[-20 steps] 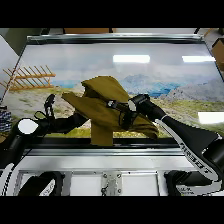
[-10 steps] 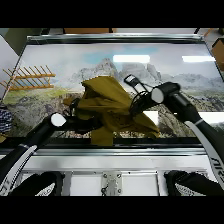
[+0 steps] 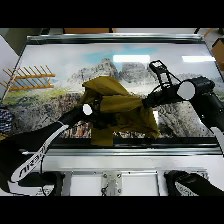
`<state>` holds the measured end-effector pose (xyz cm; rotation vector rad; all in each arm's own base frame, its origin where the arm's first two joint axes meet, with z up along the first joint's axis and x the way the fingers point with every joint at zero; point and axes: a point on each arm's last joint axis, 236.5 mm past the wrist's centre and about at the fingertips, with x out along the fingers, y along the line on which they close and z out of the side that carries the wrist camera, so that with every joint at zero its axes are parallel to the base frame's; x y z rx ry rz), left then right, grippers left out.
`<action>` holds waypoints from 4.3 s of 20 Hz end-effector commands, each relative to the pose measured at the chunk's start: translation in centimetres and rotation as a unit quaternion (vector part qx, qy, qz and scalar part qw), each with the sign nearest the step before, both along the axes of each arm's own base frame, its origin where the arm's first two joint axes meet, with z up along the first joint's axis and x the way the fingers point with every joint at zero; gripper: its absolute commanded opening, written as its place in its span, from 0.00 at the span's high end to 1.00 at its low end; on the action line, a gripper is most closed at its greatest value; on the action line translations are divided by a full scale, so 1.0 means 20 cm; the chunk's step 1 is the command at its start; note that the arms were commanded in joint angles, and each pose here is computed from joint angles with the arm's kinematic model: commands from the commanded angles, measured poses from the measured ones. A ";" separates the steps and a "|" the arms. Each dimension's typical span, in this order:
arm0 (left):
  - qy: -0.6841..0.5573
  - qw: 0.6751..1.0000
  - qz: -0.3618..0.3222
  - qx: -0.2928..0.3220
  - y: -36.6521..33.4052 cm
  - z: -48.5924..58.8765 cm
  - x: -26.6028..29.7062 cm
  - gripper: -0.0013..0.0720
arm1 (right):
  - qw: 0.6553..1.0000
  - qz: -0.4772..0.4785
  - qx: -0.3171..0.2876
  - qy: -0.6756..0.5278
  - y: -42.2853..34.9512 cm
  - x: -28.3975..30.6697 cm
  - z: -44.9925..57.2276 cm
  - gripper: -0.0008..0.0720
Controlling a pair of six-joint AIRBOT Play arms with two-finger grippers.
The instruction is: Fold the clothes and pants, and hang the long-sleeved shirts on hangers.
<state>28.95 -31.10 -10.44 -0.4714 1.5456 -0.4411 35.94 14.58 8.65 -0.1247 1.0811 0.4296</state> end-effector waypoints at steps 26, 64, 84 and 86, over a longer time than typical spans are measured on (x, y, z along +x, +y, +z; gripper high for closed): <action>-0.598 0.790 0.103 -0.087 0.95 2.90 0.04 0.97 | 0.859 -0.204 0.330 -0.334 -0.49 -0.21 1.84 0.97; -0.165 0.979 -0.055 0.107 0.23 0.53 0.41 0.13 | 0.977 -0.212 0.031 0.005 -0.50 -0.30 -0.07 0.01; -0.025 0.922 -0.200 0.331 0.13 0.07 0.28 0.62 | 0.976 -0.216 0.032 0.012 -0.50 -0.31 -0.08 0.01; -0.040 0.923 -0.201 0.326 0.13 0.08 0.26 0.96 | 0.976 -0.215 0.029 0.023 -0.50 -0.33 -0.09 0.01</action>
